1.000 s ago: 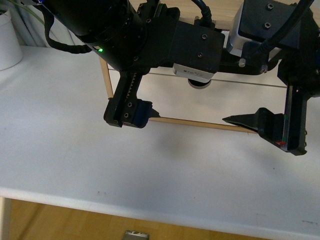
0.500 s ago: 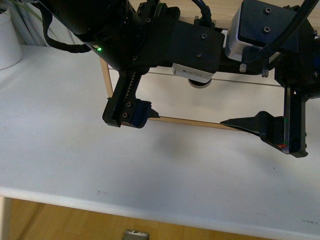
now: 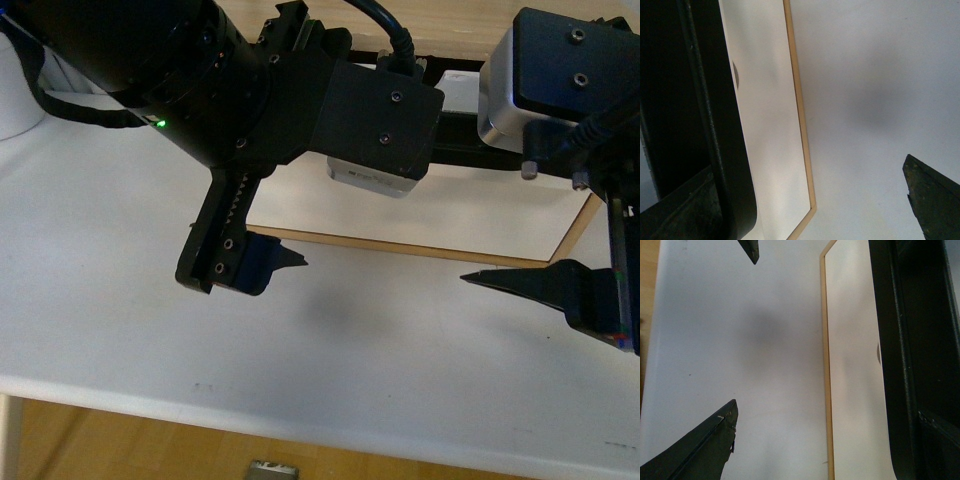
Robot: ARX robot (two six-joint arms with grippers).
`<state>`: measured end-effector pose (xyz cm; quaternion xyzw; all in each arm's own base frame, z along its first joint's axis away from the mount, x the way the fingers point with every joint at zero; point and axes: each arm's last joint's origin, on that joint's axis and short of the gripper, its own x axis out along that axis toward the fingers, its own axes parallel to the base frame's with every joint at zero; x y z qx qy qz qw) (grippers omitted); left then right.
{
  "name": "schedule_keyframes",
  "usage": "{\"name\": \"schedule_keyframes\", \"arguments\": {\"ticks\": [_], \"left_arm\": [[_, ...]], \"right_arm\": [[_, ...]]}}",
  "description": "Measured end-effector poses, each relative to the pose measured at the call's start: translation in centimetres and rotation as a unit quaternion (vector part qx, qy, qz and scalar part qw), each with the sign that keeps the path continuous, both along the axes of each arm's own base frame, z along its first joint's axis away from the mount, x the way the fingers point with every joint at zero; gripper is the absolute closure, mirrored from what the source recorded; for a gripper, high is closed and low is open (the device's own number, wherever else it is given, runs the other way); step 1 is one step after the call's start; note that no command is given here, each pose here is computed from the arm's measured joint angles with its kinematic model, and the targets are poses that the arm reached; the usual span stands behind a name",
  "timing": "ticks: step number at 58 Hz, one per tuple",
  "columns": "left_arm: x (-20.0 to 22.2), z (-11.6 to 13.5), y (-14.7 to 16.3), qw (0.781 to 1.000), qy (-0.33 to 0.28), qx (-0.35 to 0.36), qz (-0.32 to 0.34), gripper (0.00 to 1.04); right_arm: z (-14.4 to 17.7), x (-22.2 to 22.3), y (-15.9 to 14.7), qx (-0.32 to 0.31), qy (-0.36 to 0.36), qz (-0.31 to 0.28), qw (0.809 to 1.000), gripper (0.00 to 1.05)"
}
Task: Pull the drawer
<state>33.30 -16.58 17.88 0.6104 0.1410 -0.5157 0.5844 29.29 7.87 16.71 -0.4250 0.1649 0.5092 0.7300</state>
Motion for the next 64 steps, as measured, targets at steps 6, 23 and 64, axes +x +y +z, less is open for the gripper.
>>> {"name": "schedule_keyframes", "arguments": {"ticks": [6, 23, 64], "left_arm": [[-0.9, 0.0, 0.1, 1.0, 0.003, -0.003, -0.003, 0.06], [-4.3, -0.1, 0.2, 1.0, 0.015, 0.011, -0.015, 0.06], [-6.0, 5.4, 1.3, 0.995, -0.051, -0.069, 0.05, 0.06]], "right_arm": [[0.2, -0.9, -0.1, -0.005, 0.003, 0.007, 1.0, 0.09], [0.7, -4.1, -0.2, -0.017, 0.023, 0.02, 0.999, 0.09], [4.7, -6.4, -1.9, 0.037, 0.012, -0.032, 0.999, 0.09]]}}
